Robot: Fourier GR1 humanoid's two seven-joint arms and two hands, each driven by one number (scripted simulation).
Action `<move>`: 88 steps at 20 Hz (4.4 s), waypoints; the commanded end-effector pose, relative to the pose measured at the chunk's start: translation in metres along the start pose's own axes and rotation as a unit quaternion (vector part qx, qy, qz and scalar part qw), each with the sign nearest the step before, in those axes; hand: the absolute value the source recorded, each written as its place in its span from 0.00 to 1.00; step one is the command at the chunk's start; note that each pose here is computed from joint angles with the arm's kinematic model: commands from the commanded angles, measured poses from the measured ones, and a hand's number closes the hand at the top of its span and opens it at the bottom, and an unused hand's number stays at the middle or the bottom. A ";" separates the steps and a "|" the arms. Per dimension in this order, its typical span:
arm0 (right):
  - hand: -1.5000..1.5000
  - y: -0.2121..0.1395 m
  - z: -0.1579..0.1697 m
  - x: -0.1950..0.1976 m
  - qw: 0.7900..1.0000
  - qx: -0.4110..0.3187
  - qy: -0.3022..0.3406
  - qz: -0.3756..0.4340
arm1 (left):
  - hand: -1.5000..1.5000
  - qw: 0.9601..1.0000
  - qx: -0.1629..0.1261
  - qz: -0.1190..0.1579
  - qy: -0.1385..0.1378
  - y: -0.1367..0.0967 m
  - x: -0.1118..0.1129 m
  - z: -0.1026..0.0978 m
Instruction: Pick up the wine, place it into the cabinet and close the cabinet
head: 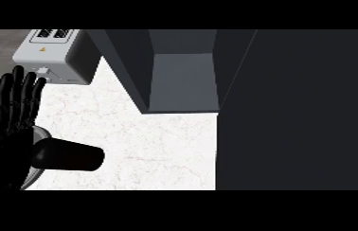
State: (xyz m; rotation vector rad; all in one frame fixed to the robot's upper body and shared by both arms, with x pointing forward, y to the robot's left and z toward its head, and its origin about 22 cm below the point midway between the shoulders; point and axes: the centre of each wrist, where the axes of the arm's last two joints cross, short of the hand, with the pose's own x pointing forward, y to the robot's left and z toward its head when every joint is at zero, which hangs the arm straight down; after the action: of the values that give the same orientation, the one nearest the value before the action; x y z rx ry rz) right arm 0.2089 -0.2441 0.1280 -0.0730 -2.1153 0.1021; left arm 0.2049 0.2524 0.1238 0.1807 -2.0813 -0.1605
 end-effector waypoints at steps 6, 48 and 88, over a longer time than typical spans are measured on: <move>0.00 0.012 0.042 0.023 1.000 -0.014 0.012 -0.022 | 0.00 0.984 0.083 0.148 0.046 0.036 -0.011 -0.046; 0.00 0.024 0.066 0.140 0.979 0.159 0.059 -0.115 | 0.00 0.952 0.142 0.224 0.155 0.022 0.148 -0.028; 0.00 0.033 0.066 0.146 0.978 0.160 0.060 -0.119 | 0.00 0.927 0.208 0.167 0.263 0.121 -0.004 0.056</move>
State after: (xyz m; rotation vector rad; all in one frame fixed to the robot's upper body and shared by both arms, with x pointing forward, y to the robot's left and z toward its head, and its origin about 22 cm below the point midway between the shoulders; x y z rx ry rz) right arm 0.1232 -0.1867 0.1815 0.3268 -1.8571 0.2980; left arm 0.1496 0.3659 0.1470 0.1205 -1.5798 0.5035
